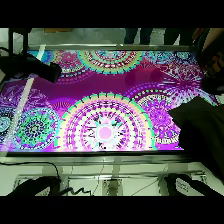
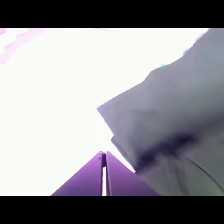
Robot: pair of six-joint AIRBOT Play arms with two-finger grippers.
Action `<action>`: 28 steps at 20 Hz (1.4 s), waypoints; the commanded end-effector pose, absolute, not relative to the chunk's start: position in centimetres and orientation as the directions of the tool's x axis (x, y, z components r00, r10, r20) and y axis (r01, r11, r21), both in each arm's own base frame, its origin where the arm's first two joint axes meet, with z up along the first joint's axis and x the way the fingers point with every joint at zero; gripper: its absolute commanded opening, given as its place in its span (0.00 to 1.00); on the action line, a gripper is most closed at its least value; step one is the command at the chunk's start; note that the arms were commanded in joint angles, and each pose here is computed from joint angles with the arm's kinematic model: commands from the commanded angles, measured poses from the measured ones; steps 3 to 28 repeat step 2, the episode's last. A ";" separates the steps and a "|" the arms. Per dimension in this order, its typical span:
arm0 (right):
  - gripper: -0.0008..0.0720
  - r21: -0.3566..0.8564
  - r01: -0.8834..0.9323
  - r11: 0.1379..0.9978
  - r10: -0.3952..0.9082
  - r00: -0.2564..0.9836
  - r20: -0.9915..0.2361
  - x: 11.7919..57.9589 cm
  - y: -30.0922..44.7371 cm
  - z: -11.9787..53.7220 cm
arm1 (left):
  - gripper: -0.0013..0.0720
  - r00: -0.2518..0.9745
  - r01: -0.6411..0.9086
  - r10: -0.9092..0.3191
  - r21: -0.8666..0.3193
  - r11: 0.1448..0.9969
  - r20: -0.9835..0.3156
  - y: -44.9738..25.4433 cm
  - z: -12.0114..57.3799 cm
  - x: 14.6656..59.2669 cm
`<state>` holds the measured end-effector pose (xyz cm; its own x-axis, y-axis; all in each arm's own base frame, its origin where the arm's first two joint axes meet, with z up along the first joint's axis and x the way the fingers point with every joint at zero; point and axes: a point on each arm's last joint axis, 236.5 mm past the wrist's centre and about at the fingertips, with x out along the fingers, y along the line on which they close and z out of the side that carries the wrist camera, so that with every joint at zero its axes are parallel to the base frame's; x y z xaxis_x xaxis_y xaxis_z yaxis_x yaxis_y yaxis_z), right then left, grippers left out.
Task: Fold the clothes and pants, and hang the long-sleeved shirts on hangers.
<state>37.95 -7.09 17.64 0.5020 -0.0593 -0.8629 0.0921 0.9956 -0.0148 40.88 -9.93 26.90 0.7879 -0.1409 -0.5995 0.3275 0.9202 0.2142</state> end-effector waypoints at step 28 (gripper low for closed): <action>0.06 -0.109 -0.144 0.984 -0.015 0.535 -0.845 39.3 -1.6 18.1 | 0.96 0.788 0.326 -0.140 0.214 0.921 -0.599 -9.9 26.9 40.9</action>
